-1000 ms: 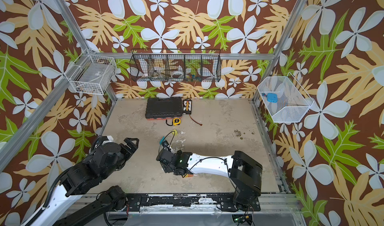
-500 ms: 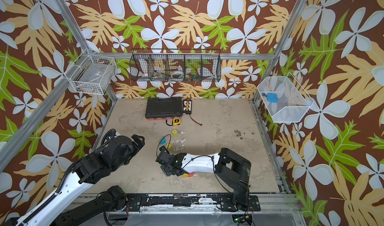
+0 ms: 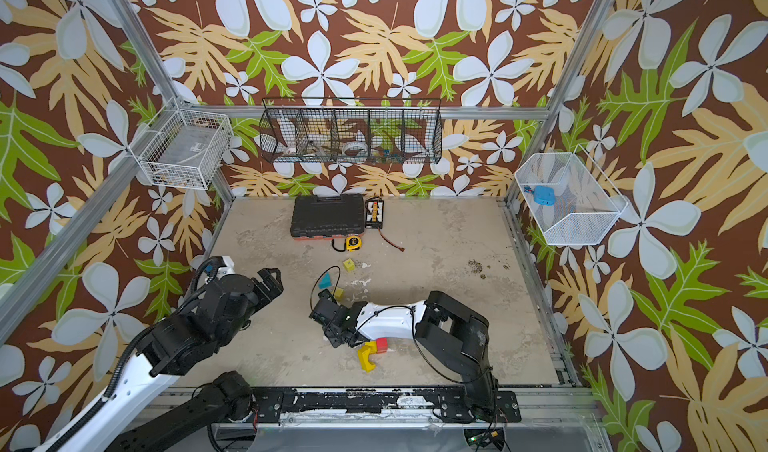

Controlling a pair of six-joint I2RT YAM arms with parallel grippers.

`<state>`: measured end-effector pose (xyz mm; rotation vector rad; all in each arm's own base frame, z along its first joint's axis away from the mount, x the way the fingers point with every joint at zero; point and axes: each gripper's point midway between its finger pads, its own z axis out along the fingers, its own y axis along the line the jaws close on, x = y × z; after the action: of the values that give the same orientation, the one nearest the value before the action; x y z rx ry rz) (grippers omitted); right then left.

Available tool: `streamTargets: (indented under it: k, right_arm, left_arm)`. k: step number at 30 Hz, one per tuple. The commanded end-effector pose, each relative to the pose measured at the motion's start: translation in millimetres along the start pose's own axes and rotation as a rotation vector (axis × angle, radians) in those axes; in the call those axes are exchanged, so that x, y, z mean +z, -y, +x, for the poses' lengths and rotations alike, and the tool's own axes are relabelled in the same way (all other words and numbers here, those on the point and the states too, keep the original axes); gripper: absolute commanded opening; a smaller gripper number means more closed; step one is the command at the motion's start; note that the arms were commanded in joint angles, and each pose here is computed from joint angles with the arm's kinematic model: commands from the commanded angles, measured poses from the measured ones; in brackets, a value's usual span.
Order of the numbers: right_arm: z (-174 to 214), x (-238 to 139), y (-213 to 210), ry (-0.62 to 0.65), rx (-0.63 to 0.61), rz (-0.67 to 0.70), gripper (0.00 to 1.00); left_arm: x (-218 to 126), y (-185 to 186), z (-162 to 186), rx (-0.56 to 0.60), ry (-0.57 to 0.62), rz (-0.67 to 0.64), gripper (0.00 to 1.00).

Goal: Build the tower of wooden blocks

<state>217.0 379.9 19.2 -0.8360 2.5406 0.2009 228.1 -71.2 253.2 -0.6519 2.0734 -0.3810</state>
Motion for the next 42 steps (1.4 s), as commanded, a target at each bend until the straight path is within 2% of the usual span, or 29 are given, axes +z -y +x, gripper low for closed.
streamTargets:
  k: [1, 12, 21, 33, 42]
  right_arm:
    - [3, 0, 9, -0.019, 0.014, 0.042, 0.60]
    - [-21, -54, 20, 0.074, 0.072, 0.054, 0.64]
    - [13, -94, 7, 0.080, 0.083, 0.073, 0.67]
    - [87, -66, -37, -0.062, 0.060, -0.009, 0.69]
    - [100, -54, -47, -0.088, 0.068, -0.027, 0.67]
  left_arm:
    - [4, -3, 4, 0.037, 0.003, 0.004, 0.97]
    - [42, -36, 62, -0.032, -0.069, -0.007, 0.97]
    - [74, -57, 93, -0.076, -0.124, -0.026, 0.97]
    - [86, -77, 104, -0.095, -0.162, -0.012, 0.95]
    - [83, -68, 106, -0.095, -0.164, 0.065, 0.96]
